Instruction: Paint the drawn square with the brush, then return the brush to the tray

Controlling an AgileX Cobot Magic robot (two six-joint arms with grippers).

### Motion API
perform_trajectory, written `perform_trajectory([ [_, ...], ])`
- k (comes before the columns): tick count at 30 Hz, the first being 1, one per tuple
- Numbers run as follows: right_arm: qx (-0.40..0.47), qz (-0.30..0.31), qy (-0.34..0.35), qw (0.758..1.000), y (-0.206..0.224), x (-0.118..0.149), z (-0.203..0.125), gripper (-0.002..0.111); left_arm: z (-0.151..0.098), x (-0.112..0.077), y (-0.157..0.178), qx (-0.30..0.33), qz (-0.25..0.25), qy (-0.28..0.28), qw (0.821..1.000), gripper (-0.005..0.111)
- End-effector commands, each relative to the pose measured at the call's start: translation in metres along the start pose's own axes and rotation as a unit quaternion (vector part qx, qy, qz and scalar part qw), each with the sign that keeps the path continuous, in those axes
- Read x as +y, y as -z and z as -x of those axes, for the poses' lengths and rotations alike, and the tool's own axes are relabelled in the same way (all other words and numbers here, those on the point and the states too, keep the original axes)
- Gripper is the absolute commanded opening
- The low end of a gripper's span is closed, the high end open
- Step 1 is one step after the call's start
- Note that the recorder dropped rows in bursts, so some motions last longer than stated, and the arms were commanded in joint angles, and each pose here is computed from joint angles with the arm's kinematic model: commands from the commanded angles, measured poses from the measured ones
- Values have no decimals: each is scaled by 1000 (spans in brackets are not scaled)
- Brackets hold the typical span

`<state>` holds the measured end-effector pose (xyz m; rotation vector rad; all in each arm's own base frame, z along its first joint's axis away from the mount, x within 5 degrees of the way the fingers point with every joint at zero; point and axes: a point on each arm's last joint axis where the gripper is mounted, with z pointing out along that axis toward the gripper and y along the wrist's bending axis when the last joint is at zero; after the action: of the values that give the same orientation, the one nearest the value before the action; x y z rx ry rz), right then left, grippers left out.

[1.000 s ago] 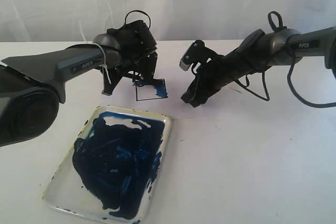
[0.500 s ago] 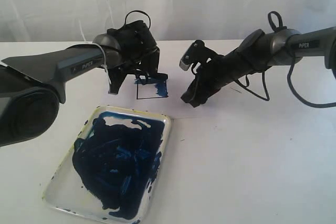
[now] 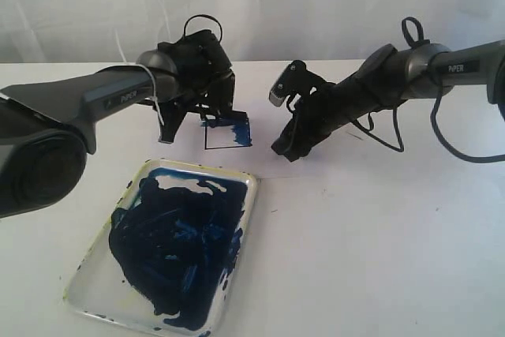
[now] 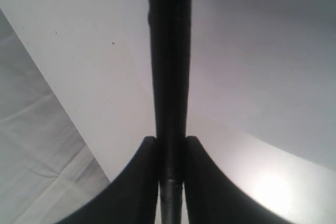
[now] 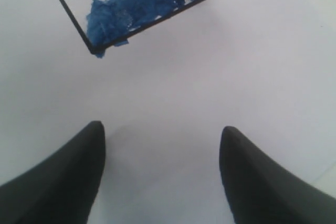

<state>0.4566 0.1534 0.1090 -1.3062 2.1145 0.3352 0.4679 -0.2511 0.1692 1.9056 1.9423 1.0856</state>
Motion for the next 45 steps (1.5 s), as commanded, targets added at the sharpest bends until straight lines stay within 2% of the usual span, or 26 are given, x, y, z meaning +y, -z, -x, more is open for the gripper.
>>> perform_trajectory([
  [1, 20, 17, 17, 1000, -8, 5, -10, 60, -5, -2, -4, 4, -23, 19, 1000, 0],
  [9, 20, 16, 17, 1000, -8, 5, -10, 60, 4, -3, 1, -12, -12, 7, 1000, 0],
  [24, 20, 16, 17, 1000, -8, 5, -10, 60, -9, -10, 3, 66, -49, -32, 996, 0],
  [28, 20, 16, 17, 1000, -8, 5, -10, 60, -12, -12, 4, 83, -62, -49, 993, 0],
  [31, 20, 16, 17, 1000, -8, 5, -10, 60, -14, -13, 5, 91, -72, -83, 990, 0],
  [38, 19, 4, 18, 1000, -8, 3, -10, 60, -22, -6, 6, 133, -39, -108, 984, 0],
  [45, 16, -31, -13, 999, -8, -3, -9, 60, -21, -4, 6, 130, -32, -107, 985, 0],
])
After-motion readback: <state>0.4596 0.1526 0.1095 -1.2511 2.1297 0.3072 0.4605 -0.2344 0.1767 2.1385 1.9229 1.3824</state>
